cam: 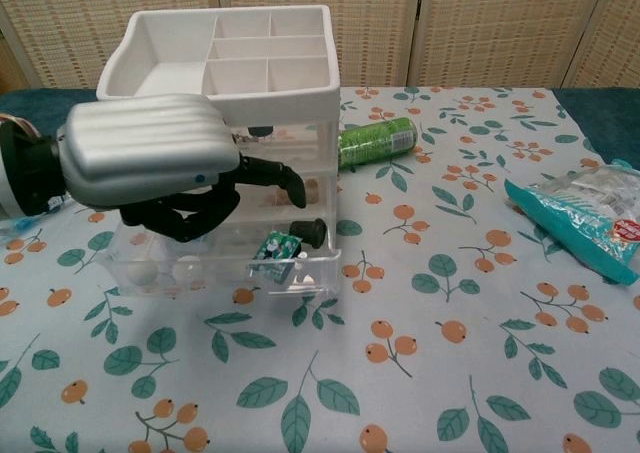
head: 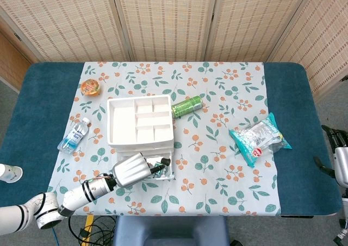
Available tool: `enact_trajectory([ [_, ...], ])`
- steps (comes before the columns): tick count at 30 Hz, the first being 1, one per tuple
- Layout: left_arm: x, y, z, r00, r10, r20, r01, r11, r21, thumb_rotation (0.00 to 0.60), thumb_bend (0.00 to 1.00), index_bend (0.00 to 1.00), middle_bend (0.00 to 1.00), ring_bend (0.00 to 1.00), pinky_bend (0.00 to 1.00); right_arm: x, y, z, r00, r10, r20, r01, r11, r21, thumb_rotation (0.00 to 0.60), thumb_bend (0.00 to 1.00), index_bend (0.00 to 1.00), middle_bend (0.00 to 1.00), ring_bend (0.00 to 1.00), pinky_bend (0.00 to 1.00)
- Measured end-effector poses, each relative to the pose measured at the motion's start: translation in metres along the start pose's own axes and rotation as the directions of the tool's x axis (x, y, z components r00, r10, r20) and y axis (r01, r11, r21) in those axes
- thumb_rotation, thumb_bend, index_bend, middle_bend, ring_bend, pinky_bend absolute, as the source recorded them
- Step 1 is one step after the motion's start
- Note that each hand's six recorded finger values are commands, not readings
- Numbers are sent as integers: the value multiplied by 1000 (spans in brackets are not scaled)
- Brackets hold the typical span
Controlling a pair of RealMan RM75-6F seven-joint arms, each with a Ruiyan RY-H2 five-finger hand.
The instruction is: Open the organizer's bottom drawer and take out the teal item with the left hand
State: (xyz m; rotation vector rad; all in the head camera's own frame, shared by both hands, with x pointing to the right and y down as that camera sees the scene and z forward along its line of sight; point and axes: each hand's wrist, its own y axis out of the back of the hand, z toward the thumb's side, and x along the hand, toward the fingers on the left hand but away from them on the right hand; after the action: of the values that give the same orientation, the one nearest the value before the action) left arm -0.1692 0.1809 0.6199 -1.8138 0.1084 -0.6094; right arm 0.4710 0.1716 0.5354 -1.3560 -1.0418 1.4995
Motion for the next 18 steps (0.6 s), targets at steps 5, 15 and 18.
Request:
enact_trajectory([
  [5, -2, -7, 1, 994, -108, -16, 107, 992, -62, 600, 838, 202, 956, 984, 1000, 1, -1, -2, 1000, 1, 4, -1, 1000, -1, 600, 258, 117, 244, 240, 183],
  [15, 0, -9, 3, 985, -172, -33, 168, 981, -96, 600, 838, 192, 960, 990, 1000, 4, -2, -5, 1000, 5, 14, -5, 1000, -6, 600, 258, 117, 248, 245, 183],
  [18, 1, -10, 4, 983, -180, -31, 176, 979, -103, 600, 838, 188, 960, 990, 1000, 4, -2, -6, 1000, 5, 16, -5, 1000, -6, 600, 258, 117, 248, 246, 183],
])
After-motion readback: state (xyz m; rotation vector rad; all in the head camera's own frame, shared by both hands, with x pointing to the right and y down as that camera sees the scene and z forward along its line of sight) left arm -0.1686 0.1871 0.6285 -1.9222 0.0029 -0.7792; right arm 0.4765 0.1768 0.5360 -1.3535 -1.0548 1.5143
